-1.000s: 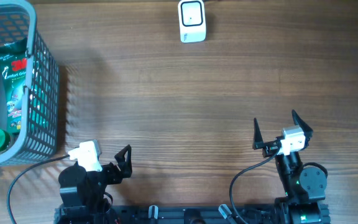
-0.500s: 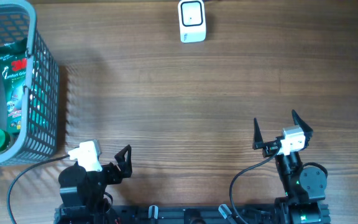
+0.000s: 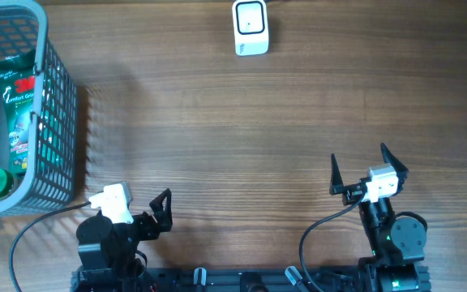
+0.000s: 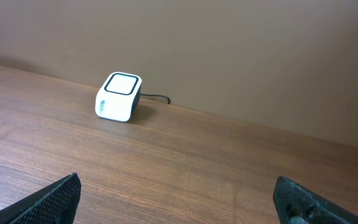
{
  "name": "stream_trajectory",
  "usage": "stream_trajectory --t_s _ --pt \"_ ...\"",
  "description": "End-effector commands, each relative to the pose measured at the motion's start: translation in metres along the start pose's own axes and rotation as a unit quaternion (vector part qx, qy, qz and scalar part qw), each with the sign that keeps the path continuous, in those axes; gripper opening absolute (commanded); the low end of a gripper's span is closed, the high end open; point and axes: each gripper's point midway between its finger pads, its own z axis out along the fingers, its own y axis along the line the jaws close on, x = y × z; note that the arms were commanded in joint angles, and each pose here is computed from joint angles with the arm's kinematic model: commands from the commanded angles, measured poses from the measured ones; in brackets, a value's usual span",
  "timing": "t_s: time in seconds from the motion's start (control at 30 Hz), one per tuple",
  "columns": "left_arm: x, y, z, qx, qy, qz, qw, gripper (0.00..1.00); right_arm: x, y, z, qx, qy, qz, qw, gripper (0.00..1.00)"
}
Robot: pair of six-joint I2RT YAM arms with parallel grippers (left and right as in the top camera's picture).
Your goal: Scan the item barcode
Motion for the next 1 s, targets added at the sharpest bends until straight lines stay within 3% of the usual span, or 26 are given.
stream_trajectory --t_s 0.0,0.73,0.97 --pt "-0.005 -0.006 -0.004 0.012 -0.008 0.0 1.0 1.0 0.0 0.0 0.0 0.002 -0.001 -0.004 1.0 1.0" --pt "0.001 0.019 -0.005 -0.057 -0.001 -0.004 0.998 1.0 0.0 0.0 0.0 0.002 -0.001 -0.004 1.0 1.0" --pt "-0.022 0.022 -0.007 -0.071 -0.05 0.003 0.996 1.0 0.0 0.0 0.0 0.002 -0.001 -0.004 1.0 1.0"
